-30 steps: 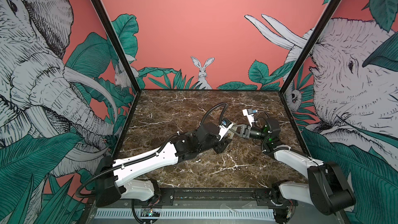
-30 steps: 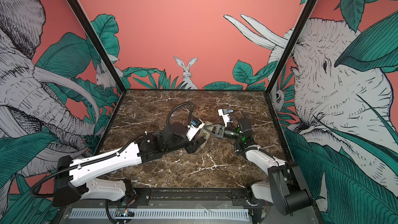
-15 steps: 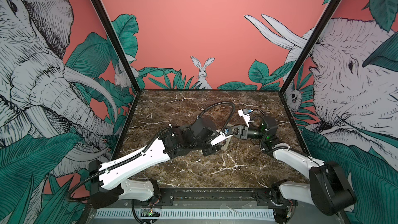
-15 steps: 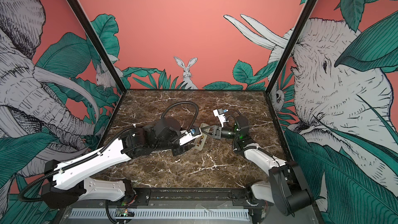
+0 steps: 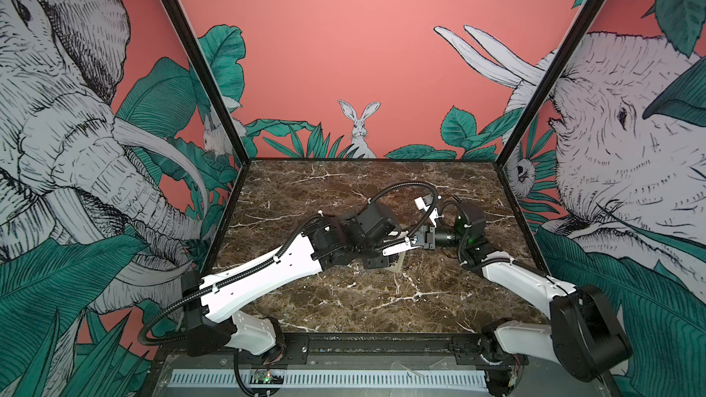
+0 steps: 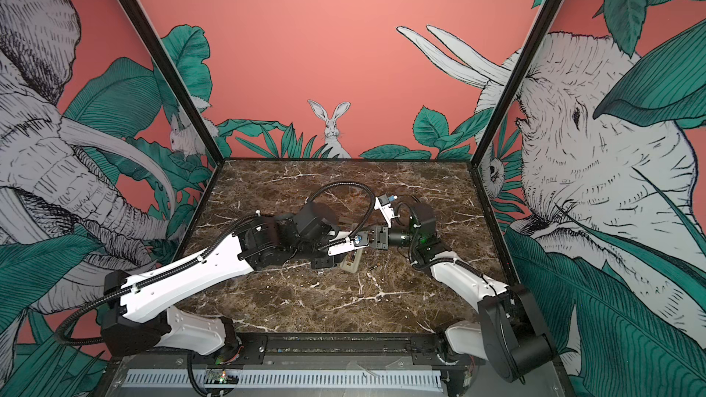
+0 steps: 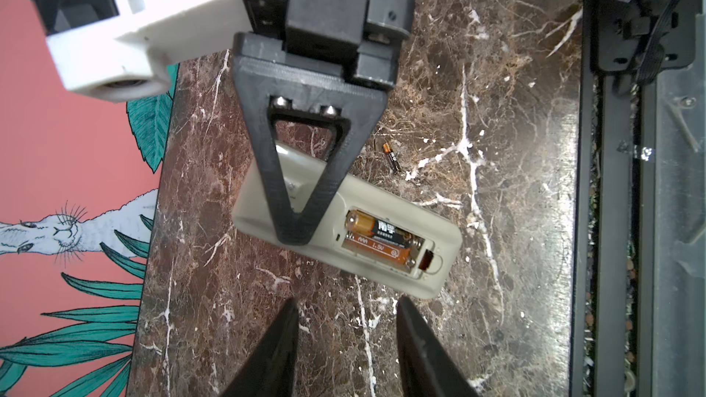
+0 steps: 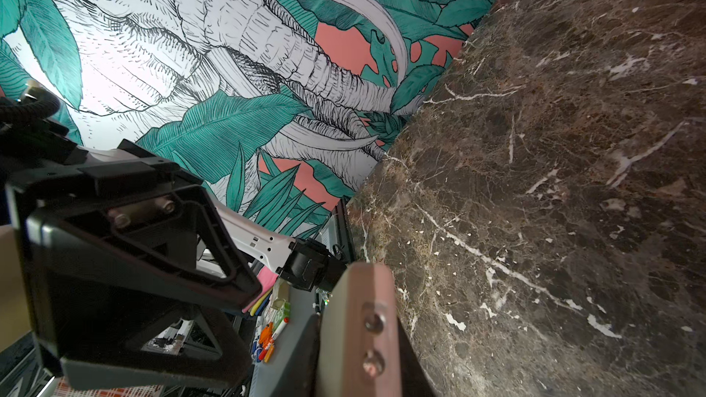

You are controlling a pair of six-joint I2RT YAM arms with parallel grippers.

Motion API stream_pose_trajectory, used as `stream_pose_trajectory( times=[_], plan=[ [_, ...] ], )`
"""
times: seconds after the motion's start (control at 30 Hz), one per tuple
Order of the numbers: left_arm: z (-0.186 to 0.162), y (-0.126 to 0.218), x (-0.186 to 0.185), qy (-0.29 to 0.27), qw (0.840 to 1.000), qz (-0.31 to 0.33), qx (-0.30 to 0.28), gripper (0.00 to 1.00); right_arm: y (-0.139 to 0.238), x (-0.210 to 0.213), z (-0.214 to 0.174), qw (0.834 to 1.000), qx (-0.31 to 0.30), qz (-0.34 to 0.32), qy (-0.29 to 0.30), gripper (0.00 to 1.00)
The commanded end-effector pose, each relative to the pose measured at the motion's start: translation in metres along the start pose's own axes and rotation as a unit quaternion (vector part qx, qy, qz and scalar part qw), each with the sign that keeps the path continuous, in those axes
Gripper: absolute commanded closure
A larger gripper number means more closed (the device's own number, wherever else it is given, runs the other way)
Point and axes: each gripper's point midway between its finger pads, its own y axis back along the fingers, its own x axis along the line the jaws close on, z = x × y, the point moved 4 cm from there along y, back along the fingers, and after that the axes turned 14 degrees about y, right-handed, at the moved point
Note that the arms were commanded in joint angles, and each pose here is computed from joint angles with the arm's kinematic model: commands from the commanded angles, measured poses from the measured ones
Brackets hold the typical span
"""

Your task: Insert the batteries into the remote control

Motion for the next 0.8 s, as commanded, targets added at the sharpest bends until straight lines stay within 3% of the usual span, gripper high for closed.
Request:
stream_pose_trajectory(
  times=[0.0, 0.77],
  plan=[
    [0.006, 0.003, 0.0, -0.031, 0.999, -0.009, -0.002, 0.58, -0.002, 0.008, 0.009, 0.999, 0.002, 0.018, 0.033, 1.0],
    [0.014, -0.02, -0.015, -0.064, 0.997, -0.047, 0.019, 0.71, -0.003, 0.011, 0.008, 0.999, 0.005, 0.019, 0.036, 1.0]
  ],
)
